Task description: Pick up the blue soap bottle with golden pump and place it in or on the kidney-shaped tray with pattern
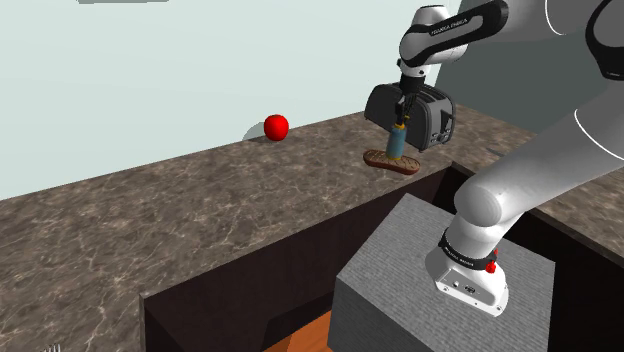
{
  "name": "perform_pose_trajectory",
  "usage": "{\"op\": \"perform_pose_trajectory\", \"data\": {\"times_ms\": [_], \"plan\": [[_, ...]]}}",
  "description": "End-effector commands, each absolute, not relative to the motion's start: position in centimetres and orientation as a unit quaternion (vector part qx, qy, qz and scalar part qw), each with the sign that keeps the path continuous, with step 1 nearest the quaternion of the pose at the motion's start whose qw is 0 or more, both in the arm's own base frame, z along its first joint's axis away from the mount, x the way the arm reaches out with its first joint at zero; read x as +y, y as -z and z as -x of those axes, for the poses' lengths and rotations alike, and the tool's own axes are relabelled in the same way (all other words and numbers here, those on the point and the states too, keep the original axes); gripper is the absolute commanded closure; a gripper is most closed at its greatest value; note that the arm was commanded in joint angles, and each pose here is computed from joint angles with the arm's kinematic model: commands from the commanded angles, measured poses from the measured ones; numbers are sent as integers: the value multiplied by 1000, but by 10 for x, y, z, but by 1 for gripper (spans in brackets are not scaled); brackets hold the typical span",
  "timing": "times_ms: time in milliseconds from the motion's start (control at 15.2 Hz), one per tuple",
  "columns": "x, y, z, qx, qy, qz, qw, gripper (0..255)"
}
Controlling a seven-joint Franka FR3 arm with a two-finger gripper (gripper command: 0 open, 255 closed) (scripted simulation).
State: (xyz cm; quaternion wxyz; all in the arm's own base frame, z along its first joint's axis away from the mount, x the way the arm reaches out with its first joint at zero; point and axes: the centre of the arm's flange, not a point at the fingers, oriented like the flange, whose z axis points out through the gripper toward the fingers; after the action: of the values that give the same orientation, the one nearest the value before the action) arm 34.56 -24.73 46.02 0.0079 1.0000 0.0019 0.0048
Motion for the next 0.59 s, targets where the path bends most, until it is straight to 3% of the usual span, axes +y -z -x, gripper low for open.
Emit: {"op": "perform_pose_trajectory", "data": {"times_ms": [0, 462, 528], "plan": [[-247, -449, -345, 2, -5, -1000, 8, 255], [-247, -449, -345, 2, -5, -1000, 8, 255], [-247, -448, -345, 2, -5, -1000, 8, 0]]}}
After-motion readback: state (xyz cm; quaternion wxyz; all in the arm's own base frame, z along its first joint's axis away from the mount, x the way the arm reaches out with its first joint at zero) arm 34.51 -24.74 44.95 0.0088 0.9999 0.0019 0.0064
